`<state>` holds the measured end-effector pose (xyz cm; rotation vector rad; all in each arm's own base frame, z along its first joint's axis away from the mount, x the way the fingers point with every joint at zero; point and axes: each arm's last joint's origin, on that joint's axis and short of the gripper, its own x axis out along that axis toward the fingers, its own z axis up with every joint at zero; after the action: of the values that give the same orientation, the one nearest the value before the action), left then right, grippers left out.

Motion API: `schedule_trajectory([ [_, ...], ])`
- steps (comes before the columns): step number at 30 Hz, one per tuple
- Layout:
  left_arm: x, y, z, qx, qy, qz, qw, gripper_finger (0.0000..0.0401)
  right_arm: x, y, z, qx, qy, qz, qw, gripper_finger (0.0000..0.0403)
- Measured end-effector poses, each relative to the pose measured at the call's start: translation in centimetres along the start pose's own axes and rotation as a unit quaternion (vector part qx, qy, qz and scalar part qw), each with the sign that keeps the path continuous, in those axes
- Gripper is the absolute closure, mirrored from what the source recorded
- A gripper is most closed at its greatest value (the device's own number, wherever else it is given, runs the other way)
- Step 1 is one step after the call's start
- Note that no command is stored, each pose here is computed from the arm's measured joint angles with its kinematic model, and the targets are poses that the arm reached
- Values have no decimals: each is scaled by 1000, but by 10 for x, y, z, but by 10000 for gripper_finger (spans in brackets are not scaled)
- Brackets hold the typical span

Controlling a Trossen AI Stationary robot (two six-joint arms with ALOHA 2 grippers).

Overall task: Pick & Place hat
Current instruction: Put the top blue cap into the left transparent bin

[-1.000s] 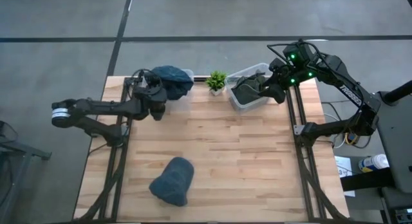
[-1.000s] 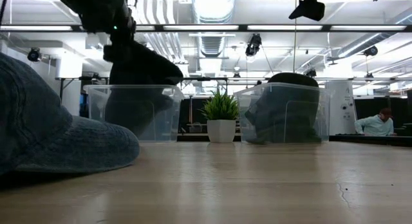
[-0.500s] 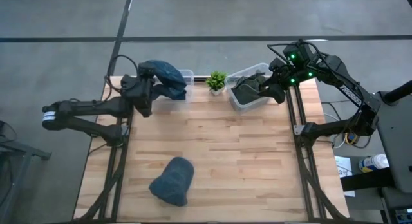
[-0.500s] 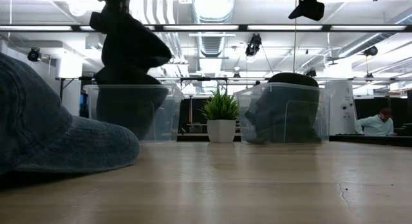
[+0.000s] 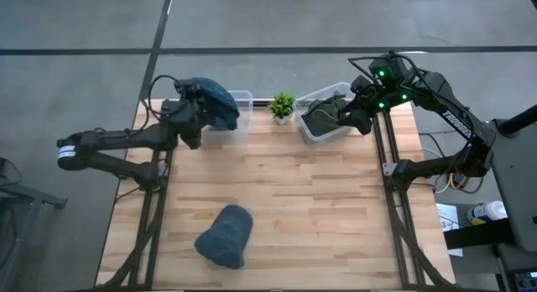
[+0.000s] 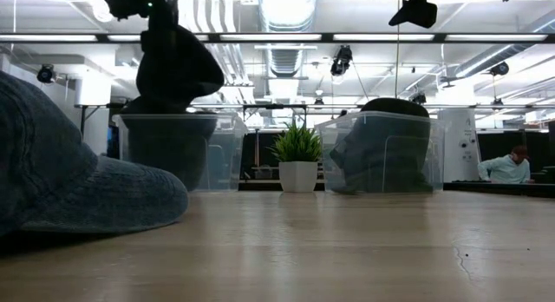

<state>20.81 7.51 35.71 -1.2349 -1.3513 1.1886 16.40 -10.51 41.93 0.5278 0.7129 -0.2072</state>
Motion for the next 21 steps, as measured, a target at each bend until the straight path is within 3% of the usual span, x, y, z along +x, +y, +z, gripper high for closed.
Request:
schedule_trajectory([
  [9, 4, 20, -17, 38, -3, 3, 999, 401, 0, 0, 0, 2, 0, 0, 1000, 117],
  [15, 11, 35, -29, -104, -16, 2, 994, 401, 0, 0, 0, 3, 1, 0, 1000, 117],
  [21, 13, 27, -37, -158, 22, -16, 987, 401, 0, 0, 0, 3, 2, 0, 1000, 117],
])
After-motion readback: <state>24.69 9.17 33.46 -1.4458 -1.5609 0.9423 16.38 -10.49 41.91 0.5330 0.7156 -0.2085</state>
